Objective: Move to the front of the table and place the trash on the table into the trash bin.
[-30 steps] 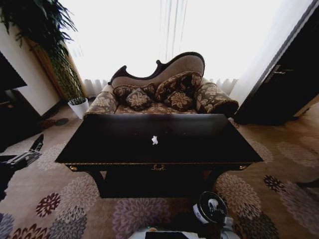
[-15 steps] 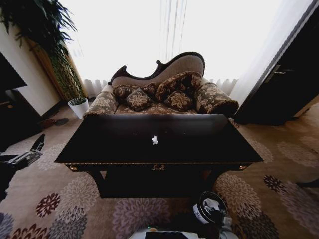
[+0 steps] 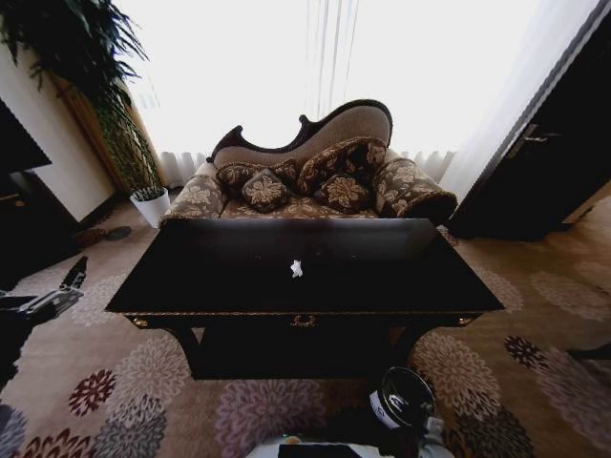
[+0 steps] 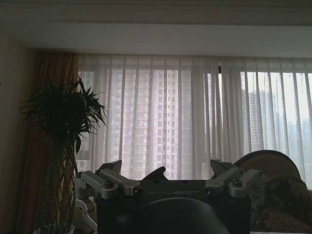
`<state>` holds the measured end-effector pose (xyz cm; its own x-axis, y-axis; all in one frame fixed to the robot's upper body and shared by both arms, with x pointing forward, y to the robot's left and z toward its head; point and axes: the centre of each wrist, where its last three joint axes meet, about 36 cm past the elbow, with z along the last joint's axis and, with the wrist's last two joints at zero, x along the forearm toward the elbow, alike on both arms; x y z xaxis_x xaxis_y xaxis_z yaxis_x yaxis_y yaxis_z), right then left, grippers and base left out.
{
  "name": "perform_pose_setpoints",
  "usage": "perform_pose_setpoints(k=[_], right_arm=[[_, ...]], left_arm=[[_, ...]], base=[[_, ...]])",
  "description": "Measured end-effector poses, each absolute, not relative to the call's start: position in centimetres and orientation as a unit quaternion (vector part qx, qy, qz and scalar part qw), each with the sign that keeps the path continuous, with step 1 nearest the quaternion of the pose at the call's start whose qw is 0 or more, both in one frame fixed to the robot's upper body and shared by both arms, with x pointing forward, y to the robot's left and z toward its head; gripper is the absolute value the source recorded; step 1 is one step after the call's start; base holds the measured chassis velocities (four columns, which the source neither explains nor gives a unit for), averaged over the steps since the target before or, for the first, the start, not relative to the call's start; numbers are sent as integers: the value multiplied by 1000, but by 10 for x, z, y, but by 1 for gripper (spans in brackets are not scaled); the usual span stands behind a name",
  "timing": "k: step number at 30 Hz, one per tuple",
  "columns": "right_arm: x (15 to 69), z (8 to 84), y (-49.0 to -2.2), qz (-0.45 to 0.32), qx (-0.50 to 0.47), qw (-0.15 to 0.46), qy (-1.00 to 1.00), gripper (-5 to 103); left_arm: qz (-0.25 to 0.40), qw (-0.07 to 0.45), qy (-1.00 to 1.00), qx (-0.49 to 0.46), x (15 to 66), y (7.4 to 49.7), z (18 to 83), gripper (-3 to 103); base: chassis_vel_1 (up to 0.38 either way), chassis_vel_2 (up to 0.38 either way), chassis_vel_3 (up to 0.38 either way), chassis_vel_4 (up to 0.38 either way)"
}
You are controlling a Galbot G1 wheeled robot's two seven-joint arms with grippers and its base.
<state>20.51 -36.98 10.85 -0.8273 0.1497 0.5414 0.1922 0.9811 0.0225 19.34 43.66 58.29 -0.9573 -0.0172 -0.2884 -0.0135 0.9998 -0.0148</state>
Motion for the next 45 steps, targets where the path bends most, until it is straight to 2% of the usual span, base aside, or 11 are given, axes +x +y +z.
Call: perform_pose_setpoints(k=[3,18,31,45], right_arm=[[193,123,-359,-27,-62,251,-966,100],[152,227,-314,-74,-60,217,-971,100],[175,354,-309,-105,-87,116,-984,100],[200,447,-313,-111,-86,11,-990,100]], left_arm=[[-13,150,989,-7,196,435,581,100],[-32,155,987,-7,208,432,567,100],[-35,156,987,-4,215,437,565,100],[-26,152,988,-9,213,444,568,100]], base=[[0,0,0,0],[0,0,0,0],[0,0,0,0],[0,0,0,0]])
